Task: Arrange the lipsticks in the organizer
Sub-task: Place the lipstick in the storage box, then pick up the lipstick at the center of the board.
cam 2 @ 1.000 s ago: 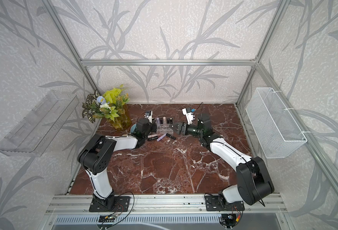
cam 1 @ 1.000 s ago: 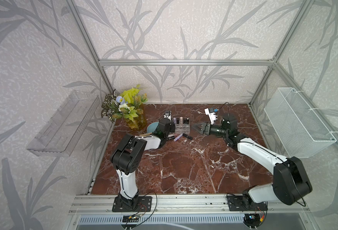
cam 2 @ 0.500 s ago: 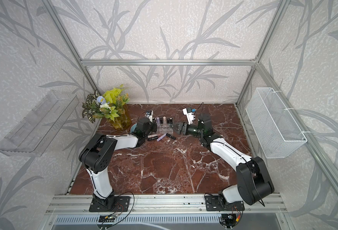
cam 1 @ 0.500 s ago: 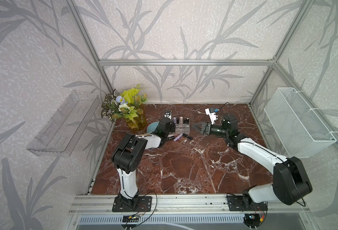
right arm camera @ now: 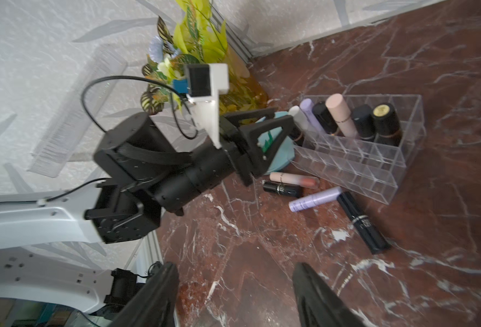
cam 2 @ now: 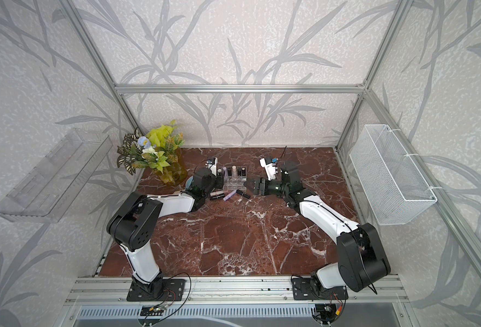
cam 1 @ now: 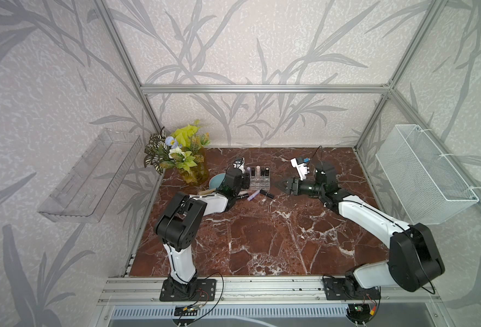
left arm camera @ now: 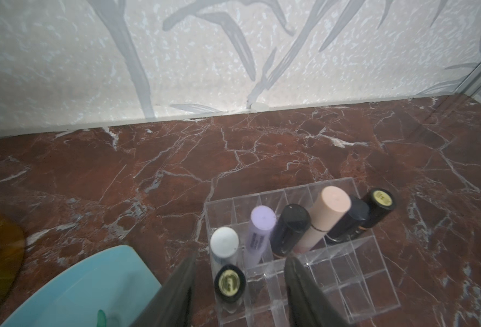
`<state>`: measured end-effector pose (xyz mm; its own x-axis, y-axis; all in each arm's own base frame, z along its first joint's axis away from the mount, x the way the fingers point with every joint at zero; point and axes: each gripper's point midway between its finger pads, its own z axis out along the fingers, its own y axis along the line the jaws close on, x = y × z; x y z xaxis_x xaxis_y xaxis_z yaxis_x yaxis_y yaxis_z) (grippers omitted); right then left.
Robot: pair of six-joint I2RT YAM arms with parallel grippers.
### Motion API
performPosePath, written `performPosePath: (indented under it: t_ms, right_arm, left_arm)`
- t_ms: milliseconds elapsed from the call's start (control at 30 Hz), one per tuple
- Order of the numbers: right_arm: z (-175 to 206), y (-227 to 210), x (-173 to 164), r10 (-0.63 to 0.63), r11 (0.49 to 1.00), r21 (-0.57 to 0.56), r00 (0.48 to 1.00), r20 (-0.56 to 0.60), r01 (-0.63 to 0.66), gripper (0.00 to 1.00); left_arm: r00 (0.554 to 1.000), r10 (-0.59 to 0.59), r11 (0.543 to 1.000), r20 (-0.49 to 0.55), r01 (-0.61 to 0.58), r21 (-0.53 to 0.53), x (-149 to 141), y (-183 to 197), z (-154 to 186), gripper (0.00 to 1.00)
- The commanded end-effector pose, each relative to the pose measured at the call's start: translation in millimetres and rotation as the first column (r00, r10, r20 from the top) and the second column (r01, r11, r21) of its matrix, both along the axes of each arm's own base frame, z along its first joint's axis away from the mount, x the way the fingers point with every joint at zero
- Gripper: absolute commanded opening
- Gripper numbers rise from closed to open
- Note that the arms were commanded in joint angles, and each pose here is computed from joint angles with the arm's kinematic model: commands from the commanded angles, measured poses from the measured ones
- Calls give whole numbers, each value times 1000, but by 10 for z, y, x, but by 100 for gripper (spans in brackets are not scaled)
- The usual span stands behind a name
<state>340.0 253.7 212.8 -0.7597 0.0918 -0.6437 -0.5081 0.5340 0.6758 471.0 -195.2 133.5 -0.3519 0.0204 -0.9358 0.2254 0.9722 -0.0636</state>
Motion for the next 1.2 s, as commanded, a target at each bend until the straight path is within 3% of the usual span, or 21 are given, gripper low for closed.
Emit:
performPosePath:
  t_ms: [0,133,267,433,600,733,867,1167]
  right_arm:
    - [-22,-184,17,-43,987,-155,998,49,51,66]
    - [-426,-327,58,-75,906,-414,996,51,90,64]
    - [-794,-251,75,-35,837,-545,999,25,43,62]
    - [-1064,-4,162,23,805,-593,1000,-15,-27,59]
    - [-1350,85,288,53,744,-663,997,-62,-81,58]
    - [-1443,107,406,71,711,-697,996,-61,-93,70]
    - [-1540,132,501,89,680,-725,994,-68,-111,76]
    - [-1703,238,608,131,661,-733,986,-98,-161,71]
  left_arm:
    - [995,7,999,100,-3,-42,-138,5,423,54]
    - [989,65,990,134,-48,-130,-432,206,660,55]
    - [981,105,976,161,-70,-207,-732,393,782,55]
    - [981,101,965,168,-56,-256,-957,479,802,55]
    - [977,113,965,182,-65,-254,-955,522,819,55]
    - [983,86,967,165,-42,-251,-910,456,768,55]
    - [983,77,969,166,-35,-246,-899,436,760,55]
    - [983,78,968,168,-34,-249,-878,448,766,54]
